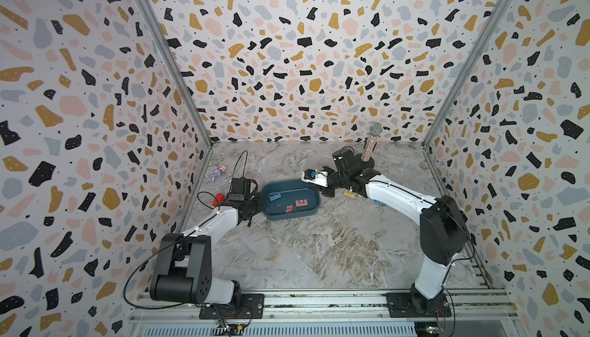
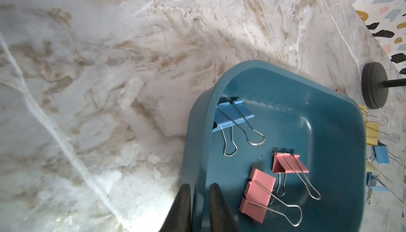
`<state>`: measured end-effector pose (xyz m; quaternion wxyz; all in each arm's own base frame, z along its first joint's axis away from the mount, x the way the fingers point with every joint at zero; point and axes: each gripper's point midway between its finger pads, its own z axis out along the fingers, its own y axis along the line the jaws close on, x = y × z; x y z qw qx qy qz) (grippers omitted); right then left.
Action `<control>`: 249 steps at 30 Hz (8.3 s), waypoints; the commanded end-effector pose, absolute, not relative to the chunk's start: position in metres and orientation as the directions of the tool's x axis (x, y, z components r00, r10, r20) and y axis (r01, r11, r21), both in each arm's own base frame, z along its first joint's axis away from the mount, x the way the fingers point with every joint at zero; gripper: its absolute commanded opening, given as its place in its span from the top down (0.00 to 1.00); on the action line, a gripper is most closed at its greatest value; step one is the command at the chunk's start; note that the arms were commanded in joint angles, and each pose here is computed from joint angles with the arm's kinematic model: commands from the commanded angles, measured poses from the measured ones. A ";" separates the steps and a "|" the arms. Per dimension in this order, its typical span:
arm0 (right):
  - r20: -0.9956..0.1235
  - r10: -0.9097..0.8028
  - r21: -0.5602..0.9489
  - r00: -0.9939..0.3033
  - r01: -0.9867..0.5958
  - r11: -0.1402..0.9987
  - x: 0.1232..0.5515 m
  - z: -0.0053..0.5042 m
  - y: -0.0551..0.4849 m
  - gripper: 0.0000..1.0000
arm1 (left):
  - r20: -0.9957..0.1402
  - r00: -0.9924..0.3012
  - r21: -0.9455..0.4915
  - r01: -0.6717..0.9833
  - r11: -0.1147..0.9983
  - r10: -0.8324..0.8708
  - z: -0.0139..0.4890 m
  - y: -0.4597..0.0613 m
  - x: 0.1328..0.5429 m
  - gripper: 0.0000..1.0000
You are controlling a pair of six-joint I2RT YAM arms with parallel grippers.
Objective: Take out the binder clips from the storage box
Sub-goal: Pick up the binder clip from the storage box, then place the binder clip at the center of the board, then pick up the binder clip from the storage box.
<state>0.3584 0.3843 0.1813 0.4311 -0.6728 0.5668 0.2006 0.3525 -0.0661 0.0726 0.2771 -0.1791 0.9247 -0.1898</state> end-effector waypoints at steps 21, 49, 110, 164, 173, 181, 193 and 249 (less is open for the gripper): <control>-0.692 -0.576 -0.414 0.435 -0.893 -0.176 0.367 0.115 0.490 0.71 | -0.470 -0.762 -0.462 -0.218 0.860 -0.446 0.081 -0.065 0.354 0.80; -0.652 -0.590 -0.455 0.477 -0.868 -0.199 0.374 0.090 0.518 0.72 | -0.474 -0.761 -0.464 -0.212 0.860 -0.443 0.084 -0.065 0.354 0.80; -0.554 -0.687 -0.675 0.471 -0.737 0.039 0.363 0.228 0.366 1.00 | -0.474 -0.766 -0.425 -0.233 0.875 -0.434 0.077 -0.059 0.350 0.80; -0.434 -0.901 -0.606 0.010 -0.744 0.284 0.317 0.082 0.145 1.00 | -0.477 -0.759 -0.464 -0.211 0.860 -0.444 0.076 -0.065 0.353 0.79; -0.442 -0.897 -0.613 0.000 -0.730 0.302 0.323 0.066 0.145 1.00 | -0.475 -0.760 -0.463 -0.212 0.860 -0.443 0.075 -0.065 0.353 0.79; -0.456 -0.890 -0.606 -0.007 -0.730 0.316 0.325 0.061 0.144 1.00 | -0.476 -0.759 -0.464 -0.212 0.860 -0.444 0.075 -0.065 0.352 0.79; -0.461 -0.887 -0.591 -0.032 -0.734 0.333 0.325 0.055 0.142 0.95 | -0.476 -0.760 -0.467 -0.208 0.859 -0.443 0.076 -0.066 0.352 0.79; -0.745 -0.631 -0.318 0.217 -0.947 0.049 0.299 0.187 0.316 0.67 | -0.481 -0.758 -0.442 -0.225 0.869 -0.441 0.078 -0.061 0.351 0.79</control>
